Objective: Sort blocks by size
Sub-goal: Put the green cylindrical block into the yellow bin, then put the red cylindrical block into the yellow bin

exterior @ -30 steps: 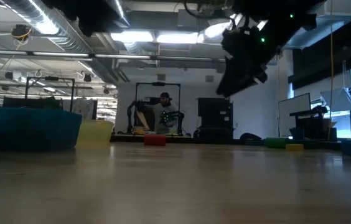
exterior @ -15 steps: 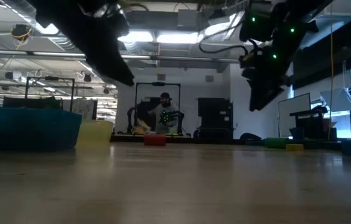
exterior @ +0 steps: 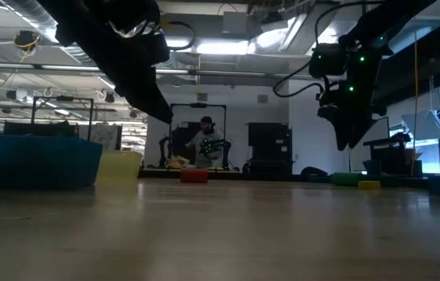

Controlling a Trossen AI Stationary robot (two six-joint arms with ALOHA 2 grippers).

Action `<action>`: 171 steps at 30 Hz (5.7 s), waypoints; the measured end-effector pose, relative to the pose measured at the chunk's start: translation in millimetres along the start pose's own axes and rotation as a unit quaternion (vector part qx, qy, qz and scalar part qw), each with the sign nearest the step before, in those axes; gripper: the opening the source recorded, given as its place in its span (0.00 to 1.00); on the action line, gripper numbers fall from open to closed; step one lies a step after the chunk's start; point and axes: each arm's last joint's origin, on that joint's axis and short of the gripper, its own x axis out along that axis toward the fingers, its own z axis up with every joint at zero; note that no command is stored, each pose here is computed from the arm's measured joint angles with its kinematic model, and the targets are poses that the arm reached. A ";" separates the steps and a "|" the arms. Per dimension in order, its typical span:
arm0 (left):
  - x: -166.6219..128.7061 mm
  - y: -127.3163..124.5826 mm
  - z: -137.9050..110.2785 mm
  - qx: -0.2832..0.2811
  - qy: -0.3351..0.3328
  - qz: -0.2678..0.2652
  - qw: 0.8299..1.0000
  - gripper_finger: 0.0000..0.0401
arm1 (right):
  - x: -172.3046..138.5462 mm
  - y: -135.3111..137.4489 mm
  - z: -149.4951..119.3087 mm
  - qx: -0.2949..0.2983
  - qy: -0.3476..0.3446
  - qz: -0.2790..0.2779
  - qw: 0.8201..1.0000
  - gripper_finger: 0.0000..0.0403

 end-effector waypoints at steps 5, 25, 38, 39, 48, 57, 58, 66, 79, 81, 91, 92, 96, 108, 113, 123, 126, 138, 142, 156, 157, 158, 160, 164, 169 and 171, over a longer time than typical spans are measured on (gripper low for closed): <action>-0.1 1.0 -0.1 0.002 0.001 0.001 1.000 0.57 | 16.2 -3.7 1.5 -0.011 0.013 0.029 0.999 0.48; -6.3 1.5 0.7 0.002 -0.003 0.001 1.000 0.57 | 78.0 8.1 -0.9 -0.043 0.092 0.011 0.995 0.41; -71.6 -2.9 3.0 0.004 -0.062 -0.026 0.998 0.57 | 68.9 13.8 9.8 -0.055 0.072 0.036 0.995 0.33; -77.6 -2.7 2.9 0.001 -0.070 -0.029 0.997 0.57 | 63.8 15.6 14.1 -0.054 0.058 0.044 0.996 0.33; -118.0 3.3 -4.2 -0.007 -0.114 -0.034 0.993 0.57 | 31.3 63.1 49.9 -0.075 -0.110 0.171 0.976 0.33; -144.3 9.0 -5.0 0.004 -0.180 -0.032 0.983 0.57 | 2.4 105.4 75.1 -0.064 -0.317 0.288 0.901 0.33; -146.9 9.6 -5.0 0.006 -0.188 -0.031 0.982 0.57 | 0.8 108.8 76.6 -0.063 -0.332 0.295 0.894 0.33; -161.6 13.6 -7.2 -0.001 -0.223 -0.015 0.975 0.57 | 10.6 138.8 98.9 -0.065 -0.374 0.316 0.870 0.33; -172.5 16.0 -9.9 -0.006 -0.248 -0.016 0.969 0.57 | 33.9 215.2 174.0 -0.071 -0.412 0.353 0.837 0.33; -172.8 16.1 -10.0 -0.007 -0.249 -0.015 0.968 0.57 | 36.3 224.9 184.5 -0.067 -0.422 0.359 0.830 0.33; -173.6 16.1 -8.5 -0.009 -0.257 -0.016 0.966 0.57 | 65.9 264.8 223.5 -0.058 -0.449 0.387 0.804 0.34; -174.1 16.0 -7.8 -0.009 -0.261 -0.016 0.965 0.57 | 69.2 267.4 225.3 -0.057 -0.448 0.387 0.804 0.34; -173.6 15.9 -7.5 -0.007 -0.261 -0.016 0.965 0.57 | 85.7 277.6 229.4 -0.051 -0.458 0.383 0.801 0.34; -172.0 15.6 -7.6 0.006 -0.256 -0.012 0.967 0.57 | 125.2 291.2 220.9 -0.045 -0.448 0.357 0.819 0.34; -171.9 15.6 -7.6 0.007 -0.255 -0.012 0.967 0.57 | 125.7 291.2 221.0 -0.057 -0.459 0.342 0.818 0.34; -172.0 15.6 -7.6 0.007 -0.255 -0.012 0.967 0.57 | 141.2 294.9 215.1 -0.066 -0.461 0.342 0.816 0.34; -172.0 15.6 -7.6 0.009 -0.255 -0.012 0.967 0.57 | 140.4 294.7 215.4 -0.067 -0.459 0.341 0.818 0.34; -172.1 15.6 -7.4 0.014 -0.257 -0.010 0.966 0.57 | 141.0 294.5 215.2 -0.063 -0.456 0.338 0.821 0.50; -172.2 15.6 -7.3 0.013 -0.257 -0.010 0.966 0.57 | 141.0 295.0 214.7 -0.068 -0.452 0.346 0.819 0.55; -172.0 15.5 -6.4 0.020 -0.260 -0.009 0.965 0.57 | 8.1 251.7 237.3 -0.179 -0.402 0.310 0.843 0.57; -171.5 15.4 -6.2 0.020 -0.260 -0.009 0.965 0.57 | -4.2 245.6 236.6 -0.191 -0.394 0.302 0.847 0.57; -170.5 15.2 -5.9 0.019 -0.257 -0.009 0.966 0.57 | -17.2 239.3 236.4 -0.197 -0.390 0.297 0.849 0.57; -167.2 14.7 -4.9 0.016 -0.251 -0.009 0.968 0.57 | -41.6 226.1 234.1 -0.211 -0.377 0.284 0.856 0.57; -154.6 12.0 -0.9 0.011 -0.228 -0.007 0.974 0.57 | -83.2 198.7 227.0 -0.226 -0.357 0.259 0.868 0.57; -129.0 12.9 3.5 0.001 -0.177 0.028 0.984 0.57 | -127.6 167.7 212.2 -0.236 -0.350 0.254 0.870 0.57; -117.5 14.6 4.4 -0.008 -0.154 0.037 0.987 0.57 | -132.2 161.5 204.7 -0.239 -0.342 0.253 0.873 0.57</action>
